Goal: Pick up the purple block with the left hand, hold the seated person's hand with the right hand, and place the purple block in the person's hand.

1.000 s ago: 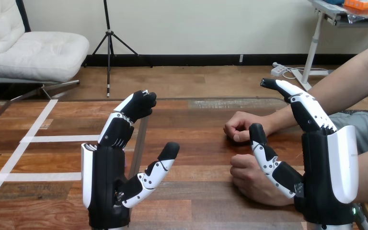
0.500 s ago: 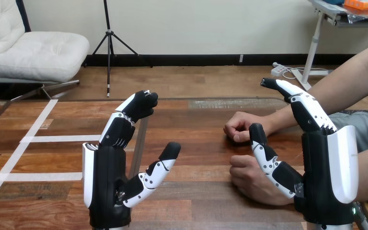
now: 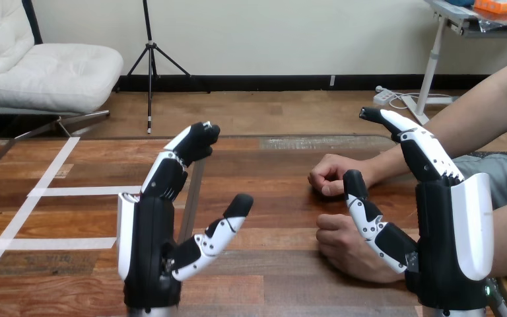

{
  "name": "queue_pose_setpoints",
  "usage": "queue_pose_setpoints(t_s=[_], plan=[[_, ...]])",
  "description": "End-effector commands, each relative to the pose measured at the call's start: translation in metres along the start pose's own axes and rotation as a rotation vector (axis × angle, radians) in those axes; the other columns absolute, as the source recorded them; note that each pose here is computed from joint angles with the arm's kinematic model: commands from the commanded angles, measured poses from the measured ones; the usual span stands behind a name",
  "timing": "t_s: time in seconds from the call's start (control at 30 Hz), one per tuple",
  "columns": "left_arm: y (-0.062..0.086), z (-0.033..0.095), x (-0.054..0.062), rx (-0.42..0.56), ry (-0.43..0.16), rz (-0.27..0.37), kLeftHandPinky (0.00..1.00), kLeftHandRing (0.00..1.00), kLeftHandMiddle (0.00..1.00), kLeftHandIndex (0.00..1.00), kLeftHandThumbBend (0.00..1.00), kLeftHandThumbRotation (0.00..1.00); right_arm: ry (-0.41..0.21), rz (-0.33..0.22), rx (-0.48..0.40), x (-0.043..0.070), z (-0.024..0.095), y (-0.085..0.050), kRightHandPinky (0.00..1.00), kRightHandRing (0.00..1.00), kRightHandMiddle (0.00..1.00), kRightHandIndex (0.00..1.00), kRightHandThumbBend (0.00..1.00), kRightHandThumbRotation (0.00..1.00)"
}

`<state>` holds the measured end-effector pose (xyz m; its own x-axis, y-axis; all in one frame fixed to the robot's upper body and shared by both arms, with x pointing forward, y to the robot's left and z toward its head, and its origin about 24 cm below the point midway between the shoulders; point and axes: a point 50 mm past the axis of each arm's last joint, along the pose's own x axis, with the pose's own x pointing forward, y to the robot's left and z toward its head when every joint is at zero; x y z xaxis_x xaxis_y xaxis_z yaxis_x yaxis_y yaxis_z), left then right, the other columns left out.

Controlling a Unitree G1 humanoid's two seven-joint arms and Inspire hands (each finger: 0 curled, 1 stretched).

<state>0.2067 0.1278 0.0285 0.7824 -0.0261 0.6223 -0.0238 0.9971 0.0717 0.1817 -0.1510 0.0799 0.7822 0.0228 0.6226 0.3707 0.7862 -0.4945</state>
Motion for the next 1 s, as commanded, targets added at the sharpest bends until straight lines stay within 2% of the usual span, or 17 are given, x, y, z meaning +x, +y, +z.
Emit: queue_pose_setpoints(t_s=[0.0, 0.17, 0.5, 0.73, 0.97], plan=[[0.019, 0.008, 0.032, 0.093, -0.104, -0.041, 0.80, 0.82, 0.82, 0.81, 0.64, 0.22, -0.048, -0.043, 0.009, 0.010, 0.006, -0.005, 0.74, 0.81, 0.80, 0.78, 0.31, 0.00], [0.034, 0.009, 0.041, 0.216, -0.090, -0.079, 0.83, 0.84, 0.84, 0.82, 0.66, 0.23, -0.046, -0.042, 0.008, 0.009, 0.006, -0.004, 0.74, 0.81, 0.80, 0.78, 0.31, 0.00], [0.061, 0.008, 0.057, 0.468, 0.005, -0.115, 0.81, 0.84, 0.85, 0.81, 0.70, 0.31, -0.038, -0.042, 0.004, 0.009, 0.005, -0.003, 0.74, 0.81, 0.80, 0.78, 0.32, 0.00], [0.073, 0.007, 0.067, 0.564, 0.060, -0.143, 0.79, 0.84, 0.85, 0.81, 0.70, 0.31, -0.036, -0.040, 0.006, 0.008, 0.005, -0.003, 0.74, 0.81, 0.80, 0.78, 0.32, 0.00], [0.082, 0.007, 0.075, 0.639, 0.087, -0.169, 0.77, 0.84, 0.85, 0.81, 0.69, 0.28, -0.025, -0.041, 0.005, 0.007, 0.004, -0.003, 0.74, 0.81, 0.80, 0.78, 0.32, 0.00]])
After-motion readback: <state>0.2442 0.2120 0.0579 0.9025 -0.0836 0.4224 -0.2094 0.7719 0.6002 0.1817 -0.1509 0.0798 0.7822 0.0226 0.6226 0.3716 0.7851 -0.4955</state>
